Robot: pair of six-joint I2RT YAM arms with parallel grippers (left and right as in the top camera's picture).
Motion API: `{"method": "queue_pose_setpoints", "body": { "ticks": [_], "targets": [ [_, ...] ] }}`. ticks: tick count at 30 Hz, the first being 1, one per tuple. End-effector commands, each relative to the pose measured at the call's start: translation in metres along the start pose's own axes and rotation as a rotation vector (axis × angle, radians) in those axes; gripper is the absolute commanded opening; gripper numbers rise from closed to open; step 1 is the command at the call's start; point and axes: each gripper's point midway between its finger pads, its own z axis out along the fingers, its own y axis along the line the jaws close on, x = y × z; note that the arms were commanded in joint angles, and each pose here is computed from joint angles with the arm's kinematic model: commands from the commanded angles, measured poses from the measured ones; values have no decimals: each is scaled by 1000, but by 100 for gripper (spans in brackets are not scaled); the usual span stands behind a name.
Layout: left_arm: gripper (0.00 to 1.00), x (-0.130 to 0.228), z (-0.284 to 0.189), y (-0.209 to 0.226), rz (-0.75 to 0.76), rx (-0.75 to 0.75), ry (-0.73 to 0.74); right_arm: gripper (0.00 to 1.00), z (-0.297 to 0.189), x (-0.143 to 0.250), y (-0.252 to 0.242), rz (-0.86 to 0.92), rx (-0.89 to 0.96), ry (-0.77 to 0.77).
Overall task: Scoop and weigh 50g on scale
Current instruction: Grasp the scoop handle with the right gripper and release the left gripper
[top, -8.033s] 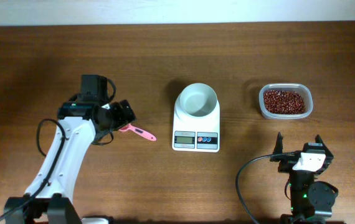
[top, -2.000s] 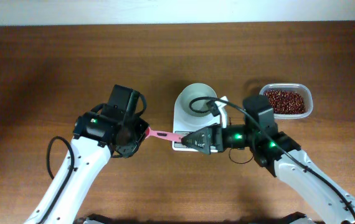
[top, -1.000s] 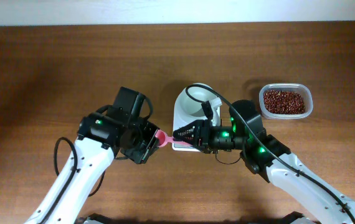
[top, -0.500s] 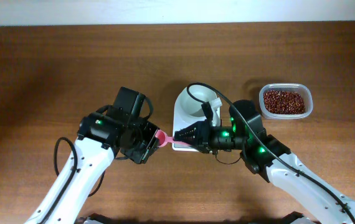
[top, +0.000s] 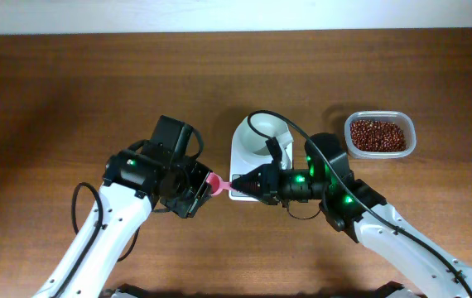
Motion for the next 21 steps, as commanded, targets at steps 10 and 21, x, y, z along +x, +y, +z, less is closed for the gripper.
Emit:
{"method": "queue_pose_setpoints", "body": {
  "ticks": [10,21],
  "targets": [
    [34,-1,2,5,14,-11,-12,9,2,3,6,-17,-14,19],
    [99,-15,1,8,15,-27,-91,8,1,-3,-16,-47,80,-29]
  ]
}}
